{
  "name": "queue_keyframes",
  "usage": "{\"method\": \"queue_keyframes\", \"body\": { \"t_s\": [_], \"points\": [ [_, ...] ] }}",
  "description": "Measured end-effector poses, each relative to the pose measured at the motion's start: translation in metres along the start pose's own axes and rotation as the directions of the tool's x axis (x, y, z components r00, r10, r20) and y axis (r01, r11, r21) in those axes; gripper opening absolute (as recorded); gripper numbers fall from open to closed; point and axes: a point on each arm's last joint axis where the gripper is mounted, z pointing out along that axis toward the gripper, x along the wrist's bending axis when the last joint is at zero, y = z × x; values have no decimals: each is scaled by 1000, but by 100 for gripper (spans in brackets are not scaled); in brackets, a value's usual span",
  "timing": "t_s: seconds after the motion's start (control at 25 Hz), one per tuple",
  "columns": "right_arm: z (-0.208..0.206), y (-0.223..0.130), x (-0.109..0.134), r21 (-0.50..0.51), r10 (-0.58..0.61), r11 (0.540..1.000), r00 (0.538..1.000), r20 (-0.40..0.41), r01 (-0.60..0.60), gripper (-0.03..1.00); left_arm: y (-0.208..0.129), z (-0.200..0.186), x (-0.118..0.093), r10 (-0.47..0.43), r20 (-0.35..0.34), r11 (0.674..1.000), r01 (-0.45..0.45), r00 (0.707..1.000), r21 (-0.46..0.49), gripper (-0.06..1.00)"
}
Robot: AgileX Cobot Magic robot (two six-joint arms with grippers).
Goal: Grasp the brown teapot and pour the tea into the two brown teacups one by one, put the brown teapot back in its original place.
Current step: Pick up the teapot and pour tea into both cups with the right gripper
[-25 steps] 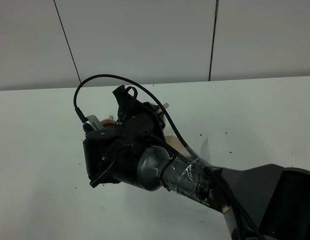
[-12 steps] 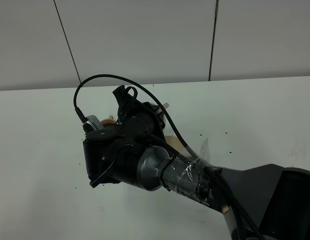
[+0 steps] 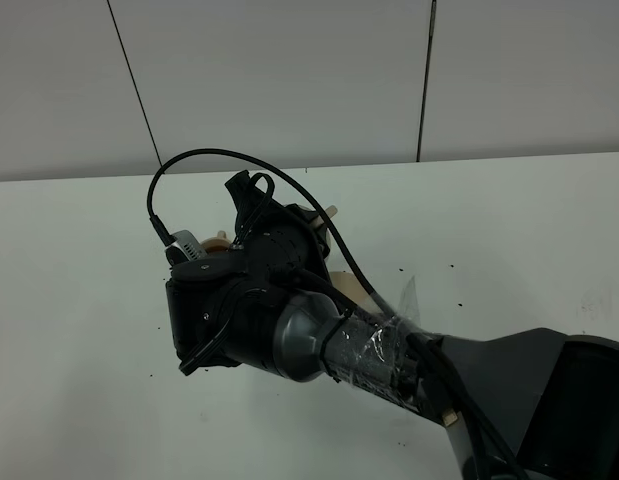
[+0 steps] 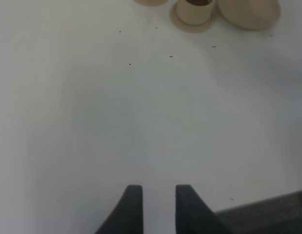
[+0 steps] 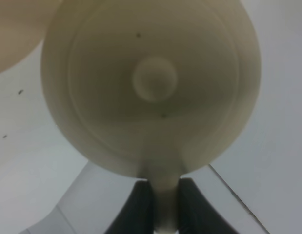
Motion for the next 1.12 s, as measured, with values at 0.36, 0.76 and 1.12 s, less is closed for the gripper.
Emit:
{"method": "queue_keyframes", "body": {
  "t_s": [0.36,0.76,1.12],
  "points": [
    [0,0,0,2,1,1000,1000,-1,-1,9,0,0,0,0,0,1000,0,1000,0,24],
    [0,0,1,-2,3,1000,1000,-6,-3,9,0,0,0,0,0,1000,0,1000,0,24],
    [0,2,3,-22,22,999,999,-30,-23,9,0,0,0,0,0,1000,0,1000,0,24]
  ]
}}
